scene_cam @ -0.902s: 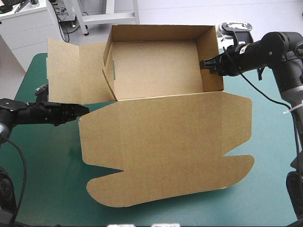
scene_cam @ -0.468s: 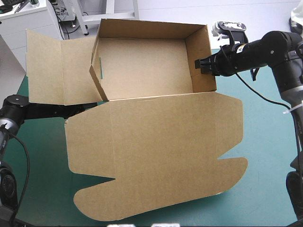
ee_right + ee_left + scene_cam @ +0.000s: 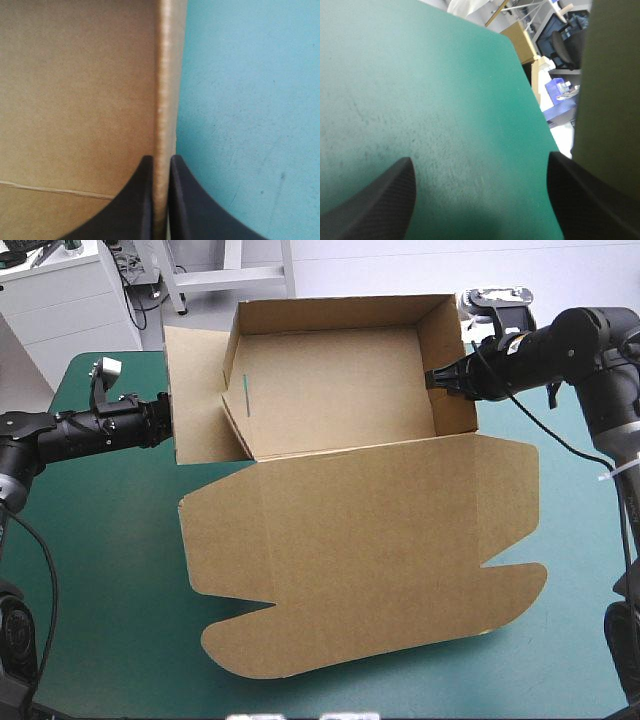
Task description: Fold the box
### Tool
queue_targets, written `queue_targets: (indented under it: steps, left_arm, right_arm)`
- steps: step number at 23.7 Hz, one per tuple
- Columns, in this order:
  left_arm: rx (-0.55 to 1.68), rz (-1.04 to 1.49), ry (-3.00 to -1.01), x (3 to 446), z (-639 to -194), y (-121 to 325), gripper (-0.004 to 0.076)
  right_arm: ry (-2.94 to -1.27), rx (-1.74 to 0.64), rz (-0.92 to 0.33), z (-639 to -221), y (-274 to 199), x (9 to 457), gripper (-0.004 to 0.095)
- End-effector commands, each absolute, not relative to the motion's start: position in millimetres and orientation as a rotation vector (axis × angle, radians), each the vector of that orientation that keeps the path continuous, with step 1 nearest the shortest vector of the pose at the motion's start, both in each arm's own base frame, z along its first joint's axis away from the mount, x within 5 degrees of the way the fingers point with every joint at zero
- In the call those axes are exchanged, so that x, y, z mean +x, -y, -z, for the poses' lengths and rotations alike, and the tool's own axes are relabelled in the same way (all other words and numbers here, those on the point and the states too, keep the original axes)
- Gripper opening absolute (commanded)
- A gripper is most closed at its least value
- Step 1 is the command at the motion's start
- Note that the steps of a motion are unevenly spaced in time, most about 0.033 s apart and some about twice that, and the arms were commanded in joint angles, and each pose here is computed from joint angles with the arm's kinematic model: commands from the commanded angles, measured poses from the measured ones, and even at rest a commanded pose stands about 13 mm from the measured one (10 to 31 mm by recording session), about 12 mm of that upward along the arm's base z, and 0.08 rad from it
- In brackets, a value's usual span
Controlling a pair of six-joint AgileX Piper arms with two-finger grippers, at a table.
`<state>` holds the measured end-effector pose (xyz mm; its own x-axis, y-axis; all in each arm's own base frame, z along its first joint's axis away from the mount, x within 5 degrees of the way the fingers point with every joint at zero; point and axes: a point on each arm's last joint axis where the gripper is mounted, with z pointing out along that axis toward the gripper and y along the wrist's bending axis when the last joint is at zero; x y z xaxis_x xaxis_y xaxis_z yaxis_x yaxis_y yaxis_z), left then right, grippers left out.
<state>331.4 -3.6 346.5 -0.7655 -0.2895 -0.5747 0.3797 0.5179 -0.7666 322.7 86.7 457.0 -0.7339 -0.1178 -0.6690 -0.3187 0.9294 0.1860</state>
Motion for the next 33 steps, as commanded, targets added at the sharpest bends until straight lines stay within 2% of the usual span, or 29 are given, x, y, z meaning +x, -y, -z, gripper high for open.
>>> queue_targets:
  steps: [1, 13, 20, 24, 26, 28, 33]
  left_arm:
    - [0.173, 1.441, -1.921, 319.1, -380.5, 15.9, 0.0523]
    - [0.285, 1.582, -1.873, 314.3, -387.3, 61.8, 0.0523]
    - [0.181, 1.697, -1.730, 317.2, -400.4, 60.8, 0.0523]
    - [0.248, 1.636, -1.856, 314.6, -393.1, 69.8, 0.0523]
    - [0.339, 1.556, -1.962, 311.6, -396.7, 81.2, 0.0523]
    - [0.351, 1.428, -2.062, 313.0, -406.0, 90.2, 0.0523]
    - [0.274, 1.194, -2.194, 316.6, -419.7, 100.4, 0.0523]
  right_arm:
    - [-2.336, -0.290, -0.408, -473.6, -84.3, 313.0, -0.0018]
    - [-2.433, -0.283, -0.408, -440.7, -90.6, 345.0, -0.0018]
    - [-2.434, -0.283, -0.411, -440.2, -90.9, 345.6, -0.0017]
    - [-2.443, -0.264, -0.401, -439.6, -96.0, 344.2, -0.0015]
    - [-2.448, -0.257, -0.294, -438.3, -105.0, 342.3, -0.0016]
    - [-2.437, -0.271, -0.239, -438.4, -117.7, 338.9, -0.0016]
    - [-2.405, -0.304, -0.267, -440.8, -135.2, 333.9, -0.0015]
